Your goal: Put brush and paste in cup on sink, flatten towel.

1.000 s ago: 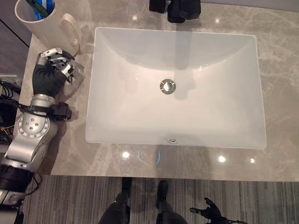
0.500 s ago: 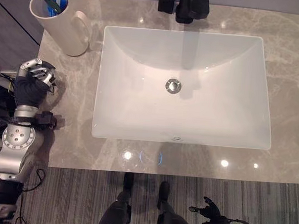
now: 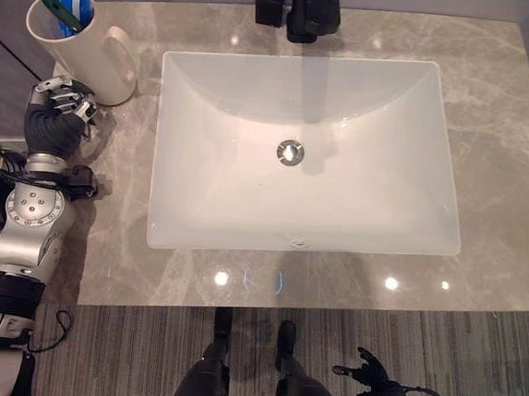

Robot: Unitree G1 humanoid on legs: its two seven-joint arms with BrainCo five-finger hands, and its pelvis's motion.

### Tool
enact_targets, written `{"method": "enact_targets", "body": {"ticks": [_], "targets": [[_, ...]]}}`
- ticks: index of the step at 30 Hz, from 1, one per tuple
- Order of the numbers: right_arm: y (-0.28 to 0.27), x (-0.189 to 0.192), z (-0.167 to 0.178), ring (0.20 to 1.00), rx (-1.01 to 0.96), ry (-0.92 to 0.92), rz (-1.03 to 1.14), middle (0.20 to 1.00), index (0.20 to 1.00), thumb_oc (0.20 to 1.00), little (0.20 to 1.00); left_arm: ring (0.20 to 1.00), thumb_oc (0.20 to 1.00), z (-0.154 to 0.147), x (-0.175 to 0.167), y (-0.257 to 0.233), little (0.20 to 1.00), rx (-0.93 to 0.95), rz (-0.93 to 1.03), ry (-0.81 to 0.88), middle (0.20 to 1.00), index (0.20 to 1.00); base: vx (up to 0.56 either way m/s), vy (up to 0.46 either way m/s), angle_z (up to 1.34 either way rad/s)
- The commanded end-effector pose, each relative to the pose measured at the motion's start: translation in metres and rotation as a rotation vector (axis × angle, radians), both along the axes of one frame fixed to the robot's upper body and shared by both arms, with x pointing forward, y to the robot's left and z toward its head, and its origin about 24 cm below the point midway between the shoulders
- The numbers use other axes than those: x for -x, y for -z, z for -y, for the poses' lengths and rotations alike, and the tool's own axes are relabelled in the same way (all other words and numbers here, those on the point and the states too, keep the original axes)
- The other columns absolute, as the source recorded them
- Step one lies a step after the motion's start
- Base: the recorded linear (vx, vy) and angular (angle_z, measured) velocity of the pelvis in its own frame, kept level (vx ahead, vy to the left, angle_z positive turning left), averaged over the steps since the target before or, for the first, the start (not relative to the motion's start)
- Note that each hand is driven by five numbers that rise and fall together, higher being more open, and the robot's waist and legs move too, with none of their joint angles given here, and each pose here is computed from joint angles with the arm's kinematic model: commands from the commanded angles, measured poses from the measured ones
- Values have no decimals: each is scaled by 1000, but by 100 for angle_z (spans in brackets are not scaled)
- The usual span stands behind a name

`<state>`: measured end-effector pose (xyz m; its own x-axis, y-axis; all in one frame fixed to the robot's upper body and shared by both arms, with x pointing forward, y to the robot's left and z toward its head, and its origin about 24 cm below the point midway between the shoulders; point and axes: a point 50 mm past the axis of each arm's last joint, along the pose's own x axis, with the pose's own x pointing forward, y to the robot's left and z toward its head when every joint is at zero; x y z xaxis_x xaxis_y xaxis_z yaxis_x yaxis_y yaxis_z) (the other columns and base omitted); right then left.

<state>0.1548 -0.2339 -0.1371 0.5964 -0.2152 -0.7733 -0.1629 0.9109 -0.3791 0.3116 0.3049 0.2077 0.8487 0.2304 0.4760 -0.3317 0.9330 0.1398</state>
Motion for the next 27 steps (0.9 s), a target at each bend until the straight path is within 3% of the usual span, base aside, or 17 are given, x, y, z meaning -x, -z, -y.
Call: {"method": "enact_targets", "body": {"ticks": [1, 27], "targets": [[0, 8, 5, 1000, -6, 2, 0, 1000, 1000, 1000, 1000, 200, 200, -9, -3, 3, 200, -26, -32, -49, 200, 200, 12, -11, -7], [-2, -3, -6, 1000, -18, -42, 28, 1000, 1000, 1000, 1000, 200, 200, -19, -50, -47, 200, -119, -79, -218, 200, 200, 1, -2, -2]]}}
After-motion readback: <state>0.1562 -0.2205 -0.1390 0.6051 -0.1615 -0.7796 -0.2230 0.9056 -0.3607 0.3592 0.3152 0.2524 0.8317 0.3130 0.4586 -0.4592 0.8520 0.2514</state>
